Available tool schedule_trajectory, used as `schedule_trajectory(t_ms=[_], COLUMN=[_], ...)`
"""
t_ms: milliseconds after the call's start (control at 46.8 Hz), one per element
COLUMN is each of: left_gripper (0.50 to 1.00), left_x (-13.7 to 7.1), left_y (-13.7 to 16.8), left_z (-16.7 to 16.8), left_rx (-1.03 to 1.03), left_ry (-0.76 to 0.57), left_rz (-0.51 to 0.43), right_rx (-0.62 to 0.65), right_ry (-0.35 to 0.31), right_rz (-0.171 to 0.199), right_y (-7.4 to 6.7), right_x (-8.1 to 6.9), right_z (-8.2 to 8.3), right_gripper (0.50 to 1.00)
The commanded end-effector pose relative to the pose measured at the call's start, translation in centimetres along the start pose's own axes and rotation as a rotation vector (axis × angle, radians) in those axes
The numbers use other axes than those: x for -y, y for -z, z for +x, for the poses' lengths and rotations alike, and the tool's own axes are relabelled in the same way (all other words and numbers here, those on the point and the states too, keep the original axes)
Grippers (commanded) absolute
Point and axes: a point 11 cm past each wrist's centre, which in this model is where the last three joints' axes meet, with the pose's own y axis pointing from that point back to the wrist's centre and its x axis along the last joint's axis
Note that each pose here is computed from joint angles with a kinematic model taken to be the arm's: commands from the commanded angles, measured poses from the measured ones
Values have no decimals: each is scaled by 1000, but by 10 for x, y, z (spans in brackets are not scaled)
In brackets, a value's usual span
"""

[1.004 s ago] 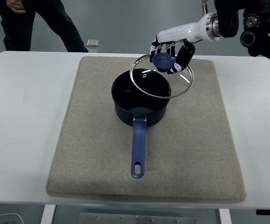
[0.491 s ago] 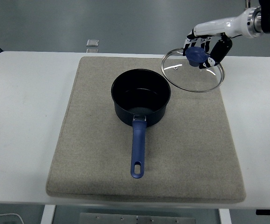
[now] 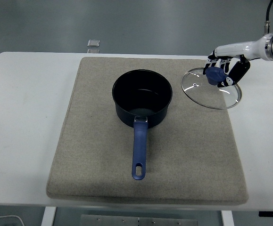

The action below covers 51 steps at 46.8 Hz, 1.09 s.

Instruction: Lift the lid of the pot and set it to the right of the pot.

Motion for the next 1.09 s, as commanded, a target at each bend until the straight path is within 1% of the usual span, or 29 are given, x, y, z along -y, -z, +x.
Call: schedule_trajectory(t_ms=[0,150,342,491,598,748,962,1068], left_gripper=[1000,1000,1000,1000,1000,1000,1000,1000], left_x=[0,0,0,0,0,0,0,0], left_y=[0,0,0,0,0,0,0,0], left_z=[0,0,0,0,0,0,0,0], left_rx=[0,0,0,0,0,0,0,0], left_ry=[0,0,0,0,0,1,0,0], left_rz=[0,0,0,0,0,0,0,0], right_rx=[10,31,27,29,29,33,35,39], right_ry=[0,1,15,11,10,7,6,6], right_rz=[6,7,16,24,37,37,35,36], right_y=[0,-4,-1,2,7,7,6,6], right_x=[6,15,28,34,38,40,41,41], right_z=[-8,-23,-41,-47,-50,-53,-55,-56], right_gripper=[533,535,539,545,556,572,615,666])
